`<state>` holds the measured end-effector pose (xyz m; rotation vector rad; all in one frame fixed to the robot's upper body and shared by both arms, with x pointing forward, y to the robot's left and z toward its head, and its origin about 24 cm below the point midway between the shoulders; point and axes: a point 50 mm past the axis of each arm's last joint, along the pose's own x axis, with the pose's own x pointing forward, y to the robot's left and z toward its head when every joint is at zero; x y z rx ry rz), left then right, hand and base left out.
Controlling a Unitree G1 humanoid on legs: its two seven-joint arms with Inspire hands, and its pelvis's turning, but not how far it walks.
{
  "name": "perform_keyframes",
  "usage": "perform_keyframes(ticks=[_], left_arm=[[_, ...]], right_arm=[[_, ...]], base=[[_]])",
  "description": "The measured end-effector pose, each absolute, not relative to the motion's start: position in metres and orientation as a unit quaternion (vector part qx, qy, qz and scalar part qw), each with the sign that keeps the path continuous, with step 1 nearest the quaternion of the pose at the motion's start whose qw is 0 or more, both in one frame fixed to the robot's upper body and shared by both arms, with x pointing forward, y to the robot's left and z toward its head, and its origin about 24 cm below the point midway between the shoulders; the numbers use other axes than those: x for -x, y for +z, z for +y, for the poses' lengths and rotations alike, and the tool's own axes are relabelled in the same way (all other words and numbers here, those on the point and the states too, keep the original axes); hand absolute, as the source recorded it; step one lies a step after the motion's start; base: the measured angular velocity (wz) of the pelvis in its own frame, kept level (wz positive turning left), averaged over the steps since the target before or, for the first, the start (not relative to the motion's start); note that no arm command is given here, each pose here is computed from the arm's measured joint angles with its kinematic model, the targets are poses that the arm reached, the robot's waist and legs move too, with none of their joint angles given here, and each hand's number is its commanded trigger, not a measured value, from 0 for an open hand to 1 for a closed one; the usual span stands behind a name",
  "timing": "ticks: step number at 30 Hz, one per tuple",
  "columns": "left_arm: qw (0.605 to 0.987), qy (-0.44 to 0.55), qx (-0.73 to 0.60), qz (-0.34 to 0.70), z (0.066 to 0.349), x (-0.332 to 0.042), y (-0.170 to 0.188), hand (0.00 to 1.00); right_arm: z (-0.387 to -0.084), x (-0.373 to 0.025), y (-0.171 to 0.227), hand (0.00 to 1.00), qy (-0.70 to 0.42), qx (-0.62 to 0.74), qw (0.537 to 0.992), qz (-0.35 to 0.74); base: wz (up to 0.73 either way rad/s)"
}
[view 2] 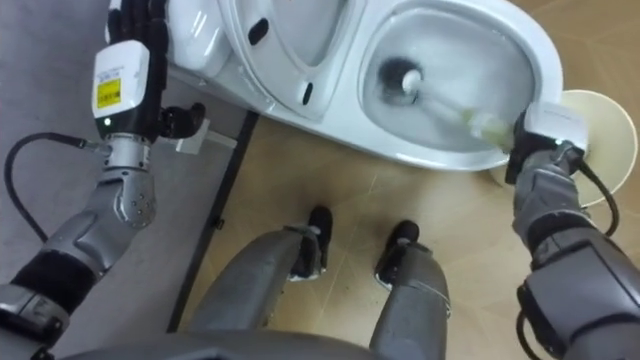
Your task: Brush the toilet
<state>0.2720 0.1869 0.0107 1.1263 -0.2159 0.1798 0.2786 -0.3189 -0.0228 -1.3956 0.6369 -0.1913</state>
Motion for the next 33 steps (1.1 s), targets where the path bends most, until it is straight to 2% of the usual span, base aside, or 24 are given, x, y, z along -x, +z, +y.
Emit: perform_keyframes(ticks=[3,7,10,15,21,26,29,33], left_arm=[[0.831,0.086,-0.54,-0.102,0.191,-0.272,0.012,0.0],[0.83,0.078,-0.544,-0.091,0.191,-0.272,0.009,0.0],[0.832,0.069,-0.544,-0.086,0.189,-0.273,0.008,0.0],[0.84,0.062,-0.534,-0.076,0.181,-0.267,0.0,0.0],[0.848,0.05,-0.522,-0.077,0.175,-0.257,-0.007,0.0],[0.851,0.049,-0.516,-0.087,0.174,-0.257,-0.006,0.0],[0.85,0.05,-0.516,-0.09,0.174,-0.259,-0.004,0.0],[0.844,0.053,-0.525,-0.094,0.178,-0.262,0.0,0.0]], right_arm=[[-0.325,-0.273,-0.024,1.0,-0.094,0.633,0.71,0.294],[-0.315,-0.277,-0.025,1.0,-0.068,0.659,0.697,0.275],[-0.303,-0.276,-0.032,1.0,-0.023,0.708,0.659,0.252],[-0.286,-0.266,-0.049,1.0,0.016,0.737,0.624,0.257],[-0.271,-0.253,-0.062,1.0,0.032,0.723,0.639,0.26],[-0.273,-0.249,-0.064,1.0,0.033,0.722,0.637,0.268],[-0.287,-0.25,-0.059,1.0,0.024,0.731,0.626,0.273],[-0.308,-0.26,-0.043,1.0,0.006,0.724,0.633,0.274]], base=[[0.11],[0.0],[0.12],[-0.03],[-0.12],[-0.05],[-0.01],[0.01]])
